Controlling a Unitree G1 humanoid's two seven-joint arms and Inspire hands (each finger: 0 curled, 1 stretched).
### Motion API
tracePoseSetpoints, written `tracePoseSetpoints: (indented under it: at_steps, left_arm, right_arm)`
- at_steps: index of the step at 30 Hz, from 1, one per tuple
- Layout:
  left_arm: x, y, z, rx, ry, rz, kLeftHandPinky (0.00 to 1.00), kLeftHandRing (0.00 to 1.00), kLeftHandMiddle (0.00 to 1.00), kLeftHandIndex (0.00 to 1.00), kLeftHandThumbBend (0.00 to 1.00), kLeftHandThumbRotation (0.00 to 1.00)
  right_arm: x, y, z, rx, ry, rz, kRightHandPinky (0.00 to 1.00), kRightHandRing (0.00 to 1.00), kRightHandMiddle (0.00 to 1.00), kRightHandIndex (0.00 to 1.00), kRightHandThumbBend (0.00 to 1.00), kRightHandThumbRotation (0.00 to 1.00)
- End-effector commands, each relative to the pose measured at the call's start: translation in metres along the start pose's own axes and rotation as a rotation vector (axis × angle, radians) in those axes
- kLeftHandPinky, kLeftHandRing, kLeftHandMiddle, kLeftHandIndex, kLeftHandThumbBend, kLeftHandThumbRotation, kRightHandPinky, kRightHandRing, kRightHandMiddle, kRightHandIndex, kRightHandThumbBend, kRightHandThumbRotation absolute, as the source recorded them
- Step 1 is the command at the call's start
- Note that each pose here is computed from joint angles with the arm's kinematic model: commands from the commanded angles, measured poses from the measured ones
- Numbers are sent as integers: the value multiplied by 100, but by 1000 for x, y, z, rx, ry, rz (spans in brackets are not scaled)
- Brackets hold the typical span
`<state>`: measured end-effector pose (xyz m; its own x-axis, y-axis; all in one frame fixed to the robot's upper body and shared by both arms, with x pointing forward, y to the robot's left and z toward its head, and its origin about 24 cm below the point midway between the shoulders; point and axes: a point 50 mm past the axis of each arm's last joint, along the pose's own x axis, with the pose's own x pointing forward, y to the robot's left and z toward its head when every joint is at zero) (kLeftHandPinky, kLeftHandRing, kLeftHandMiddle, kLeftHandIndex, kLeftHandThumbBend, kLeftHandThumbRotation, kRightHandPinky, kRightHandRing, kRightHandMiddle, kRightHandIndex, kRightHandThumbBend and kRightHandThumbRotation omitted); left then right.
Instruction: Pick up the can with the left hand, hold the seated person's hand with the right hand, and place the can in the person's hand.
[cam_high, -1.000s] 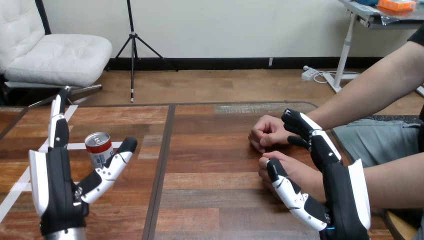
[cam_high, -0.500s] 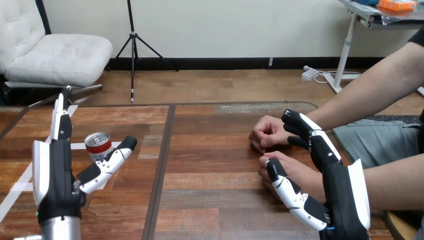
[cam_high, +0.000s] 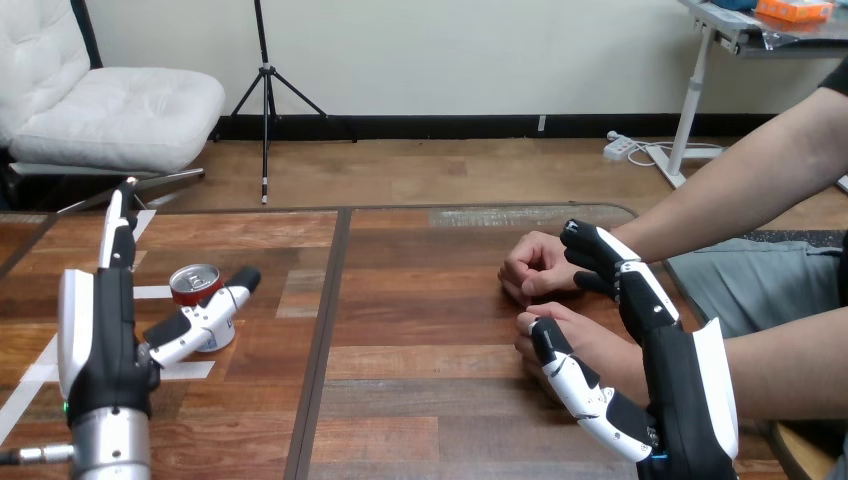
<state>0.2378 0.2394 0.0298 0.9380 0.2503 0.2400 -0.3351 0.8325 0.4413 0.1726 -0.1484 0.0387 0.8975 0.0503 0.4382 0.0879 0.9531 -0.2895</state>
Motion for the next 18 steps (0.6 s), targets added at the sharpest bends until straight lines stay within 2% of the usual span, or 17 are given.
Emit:
tracePoseSetpoints:
  at_steps: [1,18]
  left_arm:
    - [29,5,14,15,-53,2,88,94,97,97,84,35]
    - [51,7,5,29,35,-43,89,95,97,96,87,37]
  right_arm:
    - [15,-1,9,19,-73,-28,78,82,84,84,50,44]
    - [15,1,9,25,-61,-13,79,84,85,84,52,44]
